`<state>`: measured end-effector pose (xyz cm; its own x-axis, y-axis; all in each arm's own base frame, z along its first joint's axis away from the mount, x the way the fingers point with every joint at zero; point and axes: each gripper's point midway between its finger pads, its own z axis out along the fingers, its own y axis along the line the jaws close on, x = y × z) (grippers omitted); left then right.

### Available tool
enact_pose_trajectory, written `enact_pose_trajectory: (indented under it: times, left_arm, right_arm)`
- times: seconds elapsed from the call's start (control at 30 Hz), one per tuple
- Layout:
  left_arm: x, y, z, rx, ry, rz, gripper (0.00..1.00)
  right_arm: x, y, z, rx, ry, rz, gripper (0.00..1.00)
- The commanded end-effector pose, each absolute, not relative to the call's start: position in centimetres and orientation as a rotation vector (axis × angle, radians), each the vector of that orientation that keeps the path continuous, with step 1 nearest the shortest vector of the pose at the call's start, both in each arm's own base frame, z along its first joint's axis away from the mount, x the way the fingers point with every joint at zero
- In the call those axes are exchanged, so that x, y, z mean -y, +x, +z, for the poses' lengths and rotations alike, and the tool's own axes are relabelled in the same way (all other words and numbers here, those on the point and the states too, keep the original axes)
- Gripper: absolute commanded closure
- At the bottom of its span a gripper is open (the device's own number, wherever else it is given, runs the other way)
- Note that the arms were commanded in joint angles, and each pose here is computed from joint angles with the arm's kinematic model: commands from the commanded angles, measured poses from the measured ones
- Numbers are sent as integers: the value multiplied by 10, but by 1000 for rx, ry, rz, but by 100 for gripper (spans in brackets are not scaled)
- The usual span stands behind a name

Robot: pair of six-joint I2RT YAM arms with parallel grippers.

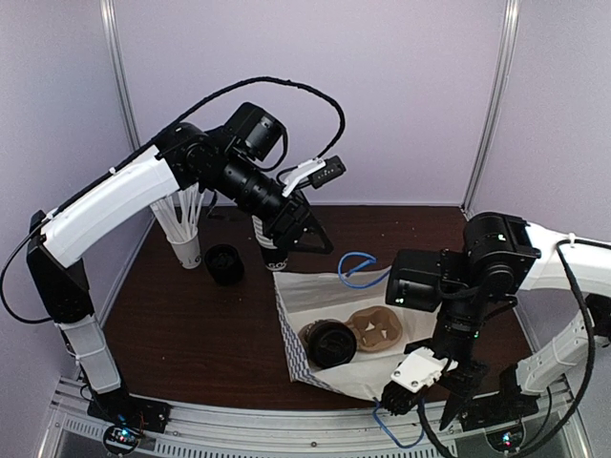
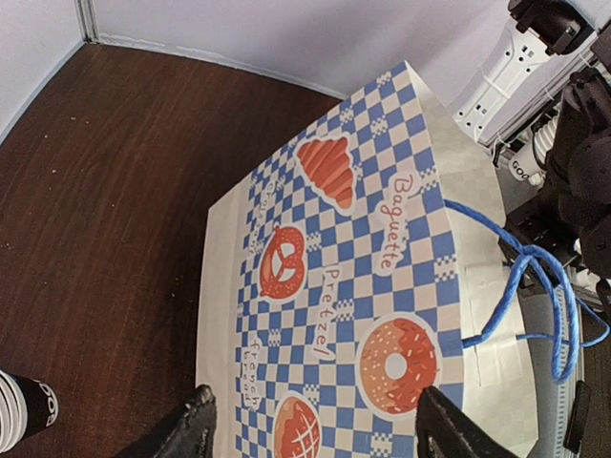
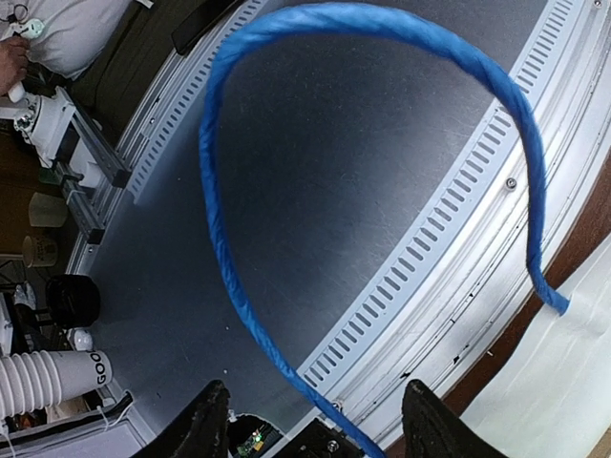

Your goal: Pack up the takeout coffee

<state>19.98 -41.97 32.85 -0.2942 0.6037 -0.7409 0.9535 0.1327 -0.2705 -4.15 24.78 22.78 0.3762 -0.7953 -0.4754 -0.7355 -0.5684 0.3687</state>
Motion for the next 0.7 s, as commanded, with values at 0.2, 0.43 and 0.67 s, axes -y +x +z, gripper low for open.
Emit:
enact_pose_trajectory:
  times: [0.2,0.43,0.67]
  left_arm:
    - [415,218,340,-1899,1448,-890,27]
    - [407,232,338,-1928,1402,-796,28]
    - [384,259,343,-1997,1245,-602,27]
  right_arm:
    - [-256,-3,221,1524,2693,-693,38]
    - [-269,31,237,1694,2738,-677,38]
    - [-277,69,248,1841,2804,-579,37]
